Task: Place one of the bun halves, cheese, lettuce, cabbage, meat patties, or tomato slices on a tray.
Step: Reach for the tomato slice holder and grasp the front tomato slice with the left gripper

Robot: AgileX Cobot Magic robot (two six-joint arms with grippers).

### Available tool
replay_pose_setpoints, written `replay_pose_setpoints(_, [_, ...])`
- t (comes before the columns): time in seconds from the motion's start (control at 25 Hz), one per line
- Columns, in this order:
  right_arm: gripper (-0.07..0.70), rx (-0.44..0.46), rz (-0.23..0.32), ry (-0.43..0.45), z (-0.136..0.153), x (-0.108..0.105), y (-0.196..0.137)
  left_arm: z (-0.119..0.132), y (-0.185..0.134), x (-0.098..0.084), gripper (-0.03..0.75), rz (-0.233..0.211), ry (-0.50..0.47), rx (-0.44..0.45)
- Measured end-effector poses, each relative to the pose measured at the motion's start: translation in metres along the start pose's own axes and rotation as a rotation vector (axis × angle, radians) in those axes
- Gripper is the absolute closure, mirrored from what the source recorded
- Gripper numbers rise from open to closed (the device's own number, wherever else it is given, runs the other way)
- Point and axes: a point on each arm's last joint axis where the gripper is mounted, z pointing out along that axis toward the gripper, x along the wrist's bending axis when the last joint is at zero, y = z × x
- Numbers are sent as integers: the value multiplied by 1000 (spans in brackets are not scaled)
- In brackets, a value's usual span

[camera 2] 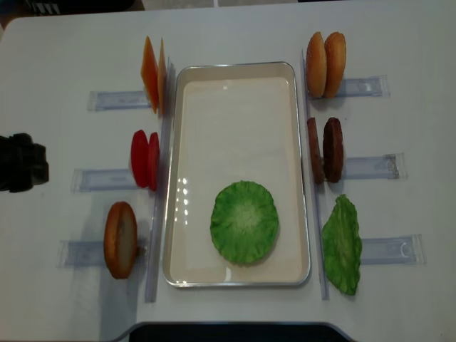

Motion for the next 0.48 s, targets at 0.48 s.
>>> replay_pose_setpoints(0.48, [160,0,0,0,0,0,0,23,17,-3,244,-10,-14,81])
